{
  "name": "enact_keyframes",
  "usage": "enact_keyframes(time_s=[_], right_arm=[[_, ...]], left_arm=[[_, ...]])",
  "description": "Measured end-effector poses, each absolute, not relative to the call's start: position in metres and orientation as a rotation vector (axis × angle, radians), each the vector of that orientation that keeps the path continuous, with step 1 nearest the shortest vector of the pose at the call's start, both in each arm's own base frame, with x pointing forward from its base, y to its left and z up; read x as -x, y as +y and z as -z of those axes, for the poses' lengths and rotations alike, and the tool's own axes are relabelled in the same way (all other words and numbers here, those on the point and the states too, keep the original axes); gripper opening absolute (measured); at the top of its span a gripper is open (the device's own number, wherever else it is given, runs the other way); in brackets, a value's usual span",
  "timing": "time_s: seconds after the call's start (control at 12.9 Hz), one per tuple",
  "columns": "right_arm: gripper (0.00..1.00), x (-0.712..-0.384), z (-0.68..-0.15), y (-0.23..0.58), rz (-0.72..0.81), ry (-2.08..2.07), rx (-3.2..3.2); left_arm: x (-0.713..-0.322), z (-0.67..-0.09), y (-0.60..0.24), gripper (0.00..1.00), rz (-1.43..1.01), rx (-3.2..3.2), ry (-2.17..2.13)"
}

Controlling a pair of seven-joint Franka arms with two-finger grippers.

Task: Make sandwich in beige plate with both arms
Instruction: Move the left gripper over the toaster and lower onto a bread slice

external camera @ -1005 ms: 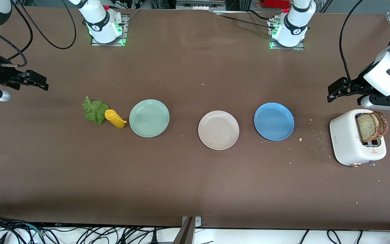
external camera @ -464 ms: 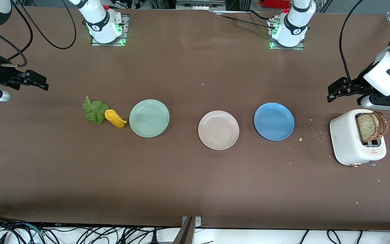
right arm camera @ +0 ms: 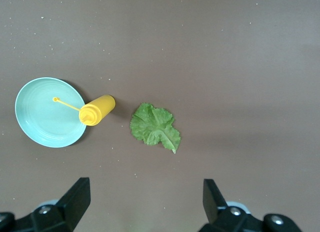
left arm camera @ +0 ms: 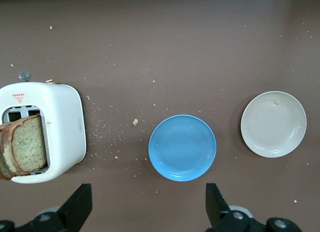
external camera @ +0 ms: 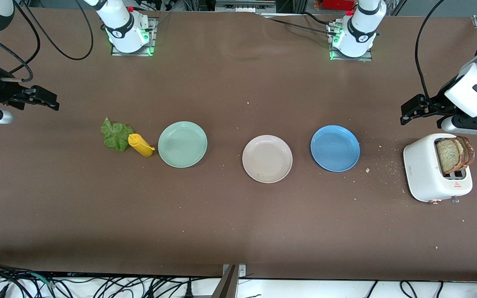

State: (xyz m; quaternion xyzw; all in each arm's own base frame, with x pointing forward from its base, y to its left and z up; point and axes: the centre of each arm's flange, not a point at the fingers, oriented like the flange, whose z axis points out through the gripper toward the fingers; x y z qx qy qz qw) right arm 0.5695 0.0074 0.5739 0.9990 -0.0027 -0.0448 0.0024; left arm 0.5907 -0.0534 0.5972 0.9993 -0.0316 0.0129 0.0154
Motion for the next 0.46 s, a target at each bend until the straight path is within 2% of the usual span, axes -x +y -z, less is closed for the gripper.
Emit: enact_keyframes(time_s=[0.46], right_arm=[[1.0, -0.57, -0.574, 0.007, 0.136, -0.008, -3.134]], left_arm=[[-0.608, -0.56, -0.013, 1.0, 0.056, -3.103, 0.003]])
